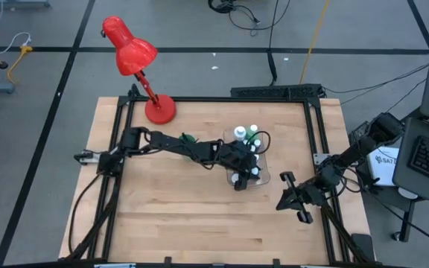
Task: Pick & Place Paint Supplies
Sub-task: Put the small blue paint bottle into the transparent bin
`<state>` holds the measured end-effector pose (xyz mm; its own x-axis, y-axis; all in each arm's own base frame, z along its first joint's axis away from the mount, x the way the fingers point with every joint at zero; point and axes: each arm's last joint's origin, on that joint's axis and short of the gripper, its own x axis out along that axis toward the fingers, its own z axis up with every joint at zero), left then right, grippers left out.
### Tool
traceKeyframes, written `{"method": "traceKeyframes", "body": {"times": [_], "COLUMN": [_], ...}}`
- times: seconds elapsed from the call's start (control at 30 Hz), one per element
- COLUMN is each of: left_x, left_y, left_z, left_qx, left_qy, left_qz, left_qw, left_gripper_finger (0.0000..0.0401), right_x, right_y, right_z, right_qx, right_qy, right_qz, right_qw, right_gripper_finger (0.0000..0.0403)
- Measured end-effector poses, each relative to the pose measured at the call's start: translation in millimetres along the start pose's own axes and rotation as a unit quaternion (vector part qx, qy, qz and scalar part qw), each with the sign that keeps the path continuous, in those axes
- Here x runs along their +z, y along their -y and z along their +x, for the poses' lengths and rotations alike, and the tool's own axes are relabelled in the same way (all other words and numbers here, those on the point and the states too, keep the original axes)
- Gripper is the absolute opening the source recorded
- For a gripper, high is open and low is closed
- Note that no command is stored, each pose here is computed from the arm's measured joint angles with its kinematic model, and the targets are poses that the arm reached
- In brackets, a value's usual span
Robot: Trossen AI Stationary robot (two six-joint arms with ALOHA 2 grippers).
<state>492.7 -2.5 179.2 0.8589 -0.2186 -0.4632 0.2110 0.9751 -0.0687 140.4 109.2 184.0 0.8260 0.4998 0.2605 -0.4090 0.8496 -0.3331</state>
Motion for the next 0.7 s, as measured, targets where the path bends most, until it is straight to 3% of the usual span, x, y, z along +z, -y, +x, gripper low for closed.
{"method": "traceKeyframes", "body": {"times": [0.17,0.43,0.7], "left_x": [-9.5,-13.9,-14.9], "left_y": [-1.1,-0.1,-0.1], "left_z": [7.7,11.9,12.1], "left_qx": [0.005,0.006,0.004], "left_qy": [-0.010,-0.014,-0.017], "left_qz": [0.007,0.020,0.011], "left_qw": [1.000,1.000,1.000], "left_gripper_finger": [0.0128,0.0196,0.0209], "right_x": [-0.1,-0.9,-1.0], "right_y": [0.0,0.5,0.5], "right_z": [0.0,-0.1,-0.1], "right_qx": [0.000,-0.011,-0.011], "right_qy": [-0.001,-0.008,-0.008], "right_qz": [-0.005,-0.009,-0.009], "right_qw": [1.000,1.000,1.000], "right_gripper_finger": [0.0004,0.0004,0.0004]}}
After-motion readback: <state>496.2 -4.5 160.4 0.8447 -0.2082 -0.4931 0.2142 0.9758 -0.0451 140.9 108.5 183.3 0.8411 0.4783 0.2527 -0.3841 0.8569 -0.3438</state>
